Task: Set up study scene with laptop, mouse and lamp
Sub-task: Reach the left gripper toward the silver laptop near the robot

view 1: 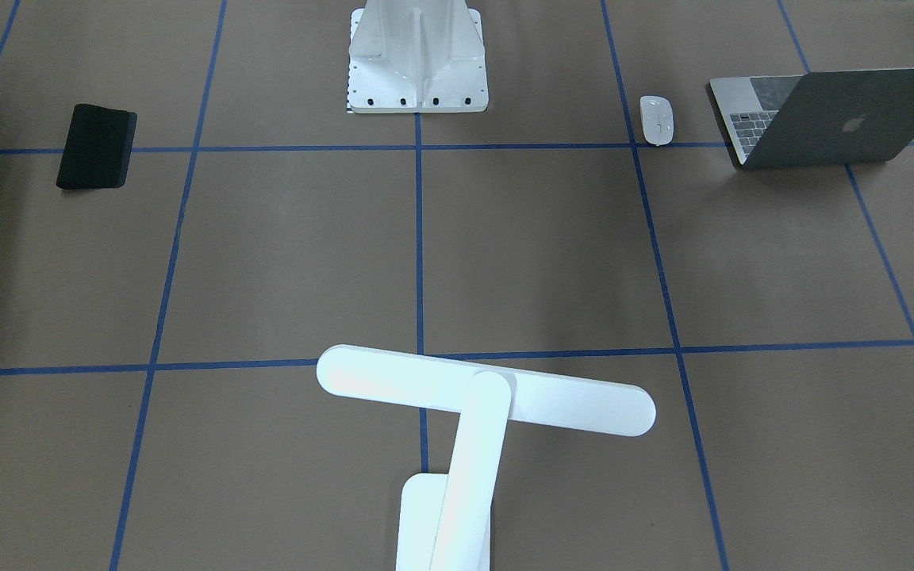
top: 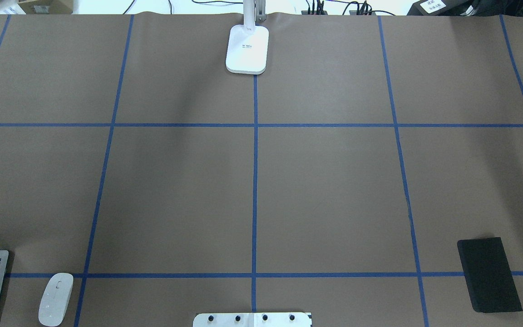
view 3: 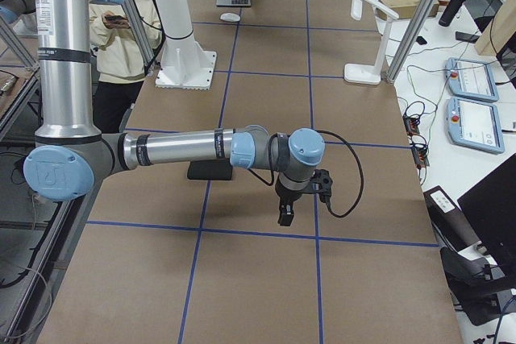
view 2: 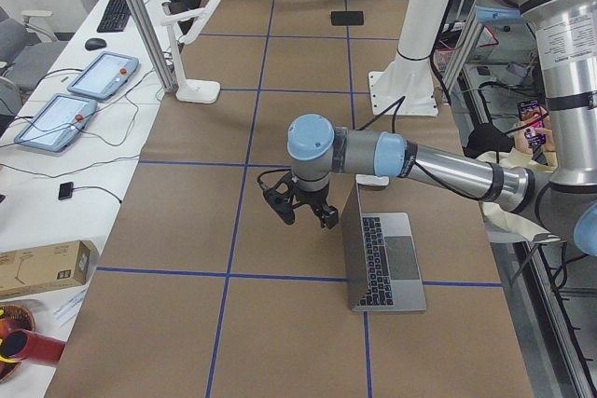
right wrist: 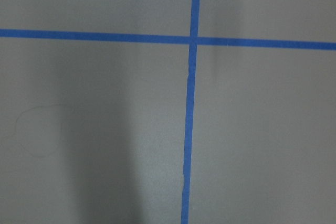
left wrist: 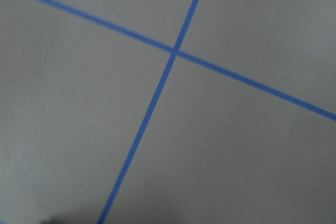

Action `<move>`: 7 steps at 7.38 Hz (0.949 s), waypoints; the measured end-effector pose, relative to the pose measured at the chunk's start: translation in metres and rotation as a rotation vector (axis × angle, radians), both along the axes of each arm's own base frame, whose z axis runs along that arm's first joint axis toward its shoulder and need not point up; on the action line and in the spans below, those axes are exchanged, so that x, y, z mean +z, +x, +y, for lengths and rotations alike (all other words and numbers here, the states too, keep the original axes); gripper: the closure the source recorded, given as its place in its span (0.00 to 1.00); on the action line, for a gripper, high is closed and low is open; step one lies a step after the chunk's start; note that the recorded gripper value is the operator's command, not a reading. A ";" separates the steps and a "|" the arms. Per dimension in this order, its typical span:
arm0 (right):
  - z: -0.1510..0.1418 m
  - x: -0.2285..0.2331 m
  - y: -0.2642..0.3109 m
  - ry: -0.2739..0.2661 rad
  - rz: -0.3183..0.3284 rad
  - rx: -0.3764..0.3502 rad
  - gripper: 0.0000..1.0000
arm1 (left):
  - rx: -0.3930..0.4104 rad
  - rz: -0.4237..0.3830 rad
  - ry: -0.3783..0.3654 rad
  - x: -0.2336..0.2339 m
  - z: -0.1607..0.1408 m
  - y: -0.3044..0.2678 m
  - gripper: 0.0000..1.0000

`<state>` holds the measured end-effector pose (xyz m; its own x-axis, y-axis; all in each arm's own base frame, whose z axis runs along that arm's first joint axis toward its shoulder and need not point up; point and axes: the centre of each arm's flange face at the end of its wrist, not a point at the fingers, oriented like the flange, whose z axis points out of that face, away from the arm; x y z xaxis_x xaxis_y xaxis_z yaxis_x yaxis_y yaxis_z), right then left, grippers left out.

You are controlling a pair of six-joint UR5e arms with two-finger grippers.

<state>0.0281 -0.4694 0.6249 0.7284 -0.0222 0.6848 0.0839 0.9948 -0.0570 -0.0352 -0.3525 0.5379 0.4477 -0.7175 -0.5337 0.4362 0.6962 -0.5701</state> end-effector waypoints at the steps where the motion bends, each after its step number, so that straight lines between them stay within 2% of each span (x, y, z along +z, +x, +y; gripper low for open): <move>1: 0.004 0.003 0.001 0.001 -0.003 0.002 0.00 | -0.036 0.012 -0.068 0.003 0.024 -0.001 0.00; 4: 0.012 0.010 0.001 -0.006 -0.018 0.003 0.00 | -0.107 0.012 -0.234 0.020 0.075 -0.005 0.00; 7: 0.016 0.011 0.001 0.025 -0.025 0.003 0.00 | -0.129 0.001 -0.338 0.050 0.094 -0.006 0.00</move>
